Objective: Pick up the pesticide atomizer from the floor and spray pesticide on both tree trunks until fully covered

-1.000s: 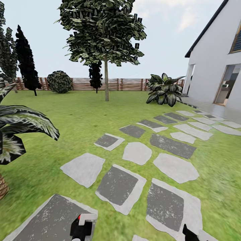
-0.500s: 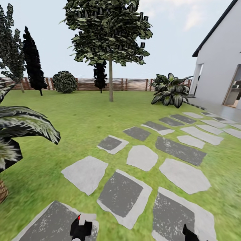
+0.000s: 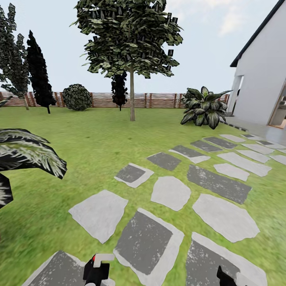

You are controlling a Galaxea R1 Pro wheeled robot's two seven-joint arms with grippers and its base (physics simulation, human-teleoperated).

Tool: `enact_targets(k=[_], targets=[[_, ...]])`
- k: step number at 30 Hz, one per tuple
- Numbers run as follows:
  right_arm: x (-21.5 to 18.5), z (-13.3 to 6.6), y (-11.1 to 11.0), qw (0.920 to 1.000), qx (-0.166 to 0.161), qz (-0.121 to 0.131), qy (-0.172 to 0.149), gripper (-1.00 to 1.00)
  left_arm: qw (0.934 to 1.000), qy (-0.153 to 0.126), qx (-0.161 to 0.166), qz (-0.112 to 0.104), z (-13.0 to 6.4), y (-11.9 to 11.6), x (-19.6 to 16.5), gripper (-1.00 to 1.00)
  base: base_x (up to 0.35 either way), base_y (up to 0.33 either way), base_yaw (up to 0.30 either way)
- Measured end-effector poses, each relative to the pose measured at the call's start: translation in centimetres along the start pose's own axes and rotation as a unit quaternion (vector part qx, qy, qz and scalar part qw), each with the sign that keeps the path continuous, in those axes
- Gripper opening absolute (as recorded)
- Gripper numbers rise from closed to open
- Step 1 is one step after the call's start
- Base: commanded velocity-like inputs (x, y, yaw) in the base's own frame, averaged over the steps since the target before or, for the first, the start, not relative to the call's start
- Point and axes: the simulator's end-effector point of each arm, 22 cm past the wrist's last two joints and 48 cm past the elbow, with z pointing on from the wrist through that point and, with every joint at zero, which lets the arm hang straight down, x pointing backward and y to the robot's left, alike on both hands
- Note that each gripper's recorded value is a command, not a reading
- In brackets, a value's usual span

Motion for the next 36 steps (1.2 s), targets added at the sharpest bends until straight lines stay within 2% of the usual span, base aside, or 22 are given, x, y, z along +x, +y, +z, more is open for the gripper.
enact_targets(k=[18, 20, 24, 36], targets=[[0.0, 0.0, 0.0, 1.0, -0.001, -0.001, 0.0, 1.0, 1.0, 0.0, 0.0, 0.001, 0.0, 0.0, 0.0, -1.0, 0.34, 0.0, 0.022], [-0.4, -0.8, -0.2, 1.0, -0.003, 0.002, -0.005, 1.0, 1.0, -0.006, 0.0, 0.0, -0.9, 0.2, -0.3, -1.0, 0.34, 0.0, 0.127], [0.2, 0.3, 0.2, 1.0, 0.0, -0.001, 0.003, 1.0, 1.0, 0.002, 0.001, 0.001, 0.3, -0.1, 0.1, -1.0, 0.34, 0.0, 0.048], [0.1, 0.0, 0.0, 1.0, 0.0, 0.0, 0.001, 1.0, 1.0, 0.0, 0.001, 0.001, 0.0, 0.0, 0.0, -1.0, 0.34, 0.0, 0.005]])
